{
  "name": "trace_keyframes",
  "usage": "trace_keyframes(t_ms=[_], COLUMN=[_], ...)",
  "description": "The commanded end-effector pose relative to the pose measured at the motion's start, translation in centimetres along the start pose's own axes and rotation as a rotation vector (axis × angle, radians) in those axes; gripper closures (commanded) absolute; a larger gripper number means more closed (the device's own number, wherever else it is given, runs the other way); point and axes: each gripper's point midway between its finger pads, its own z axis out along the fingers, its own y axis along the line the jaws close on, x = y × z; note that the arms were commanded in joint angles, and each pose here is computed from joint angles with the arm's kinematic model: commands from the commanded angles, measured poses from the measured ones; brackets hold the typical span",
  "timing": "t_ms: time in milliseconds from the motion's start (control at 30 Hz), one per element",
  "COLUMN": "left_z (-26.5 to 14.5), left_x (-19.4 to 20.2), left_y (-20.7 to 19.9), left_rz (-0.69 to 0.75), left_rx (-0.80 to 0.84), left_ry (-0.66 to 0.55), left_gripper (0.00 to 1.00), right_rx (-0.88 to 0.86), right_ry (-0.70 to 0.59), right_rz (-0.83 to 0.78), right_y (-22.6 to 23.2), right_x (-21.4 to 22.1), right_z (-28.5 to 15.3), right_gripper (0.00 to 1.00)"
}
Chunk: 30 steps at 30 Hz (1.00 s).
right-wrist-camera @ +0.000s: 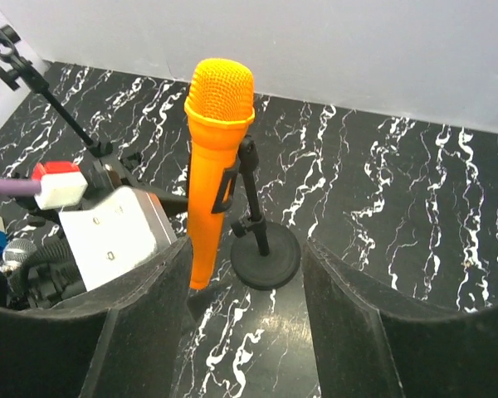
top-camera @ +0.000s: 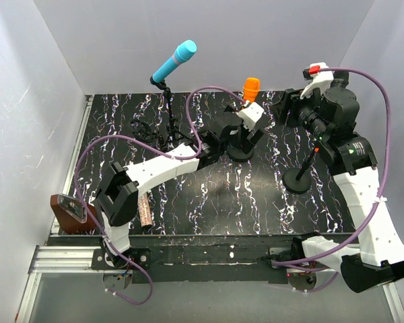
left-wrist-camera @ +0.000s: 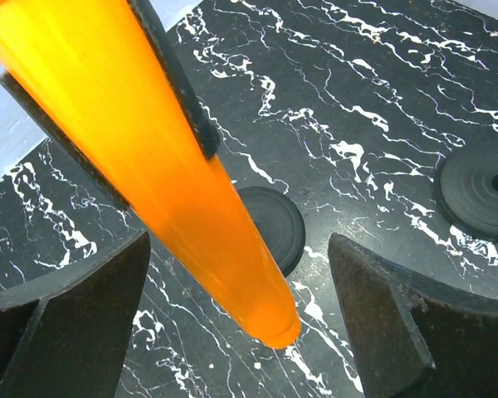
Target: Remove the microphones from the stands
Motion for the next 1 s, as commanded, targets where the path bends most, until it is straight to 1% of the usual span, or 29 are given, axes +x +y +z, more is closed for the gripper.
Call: trace_keyframes(t_ms=[0, 67, 133, 167, 233, 300, 367, 433, 533, 600, 667, 733, 800, 900, 967], left_z=[-0.5, -0.6, -1.1, -1.4, -2.0, -2.7, -3.8, -5.4, -7.4, -8.6, -9.9, -11.3, -13.1, -14.1, -14.5], left_x=[-4.0, -4.0, -4.1, -4.1, -3.8, -3.3, -3.0, -3.4, -3.3, -3.5, -3.3, -2.8, -1.8, -0.9, -0.5], left_y=[1.2, 1.3, 1.7, 1.9, 2.1, 2.2, 2.1, 2.5, 3.9, 4.6, 5.0, 4.7, 3.8, 4.0, 4.2], left_rz=[-0.063, -0.062, -0.06, -0.056, -0.039, -0.047, -0.093, -0.105, -0.116, -0.125, -0.125, -0.091, -0.064, -0.065, -0.048], left_rx=[0.002, 0.021, 0.026, 0.032, 0.069, 0.129, 0.229, 0.297, 0.381, 0.434, 0.506, 0.587, 0.693, 0.733, 0.742], left_ry=[-0.088, -0.085, -0.086, -0.084, -0.067, -0.045, -0.04, -0.05, -0.058, -0.062, -0.057, -0.05, -0.015, 0.017, 0.003], left_gripper=[0.19, 0.31, 0.4, 0.47, 0.57, 0.67, 0.78, 0.81, 0.84, 0.84, 0.85, 0.86, 0.86, 0.88, 0.87], right_rx=[-0.011, -0.025, -0.031, -0.037, -0.058, -0.065, -0.056, -0.089, -0.211, -0.381, -0.547, -0.665, -0.741, -0.819, -0.849], right_ry=[-0.047, -0.031, -0.015, -0.015, -0.001, 0.027, 0.054, 0.068, 0.088, 0.102, 0.089, 0.084, 0.114, 0.162, 0.163], right_rz=[0.021, 0.016, 0.018, 0.017, 0.004, 0.001, 0.008, -0.002, -0.039, -0.069, -0.157, -0.219, -0.223, -0.189, -0.171], right_y=[0.0, 0.1, 0.1, 0.1, 0.3, 0.3, 0.1, 0.5, 2.3, 4.8, 6.9, 8.2, 8.9, 9.6, 10.0], right_x=[-0.8, -0.2, 0.4, 0.6, 1.3, 2.0, 2.7, 3.0, 3.9, 4.8, 6.0, 7.6, 9.1, 10.5, 10.9], right_z=[-0.2, -0.1, 0.0, -0.1, 0.0, 0.1, 0.1, 0.2, 0.1, -0.7, -1.7, -2.7, -3.3, -3.5, -3.1], right_gripper=[0.38, 0.39, 0.39, 0.39, 0.39, 0.39, 0.39, 0.39, 0.37, 0.35, 0.33, 0.31, 0.29, 0.29, 0.3])
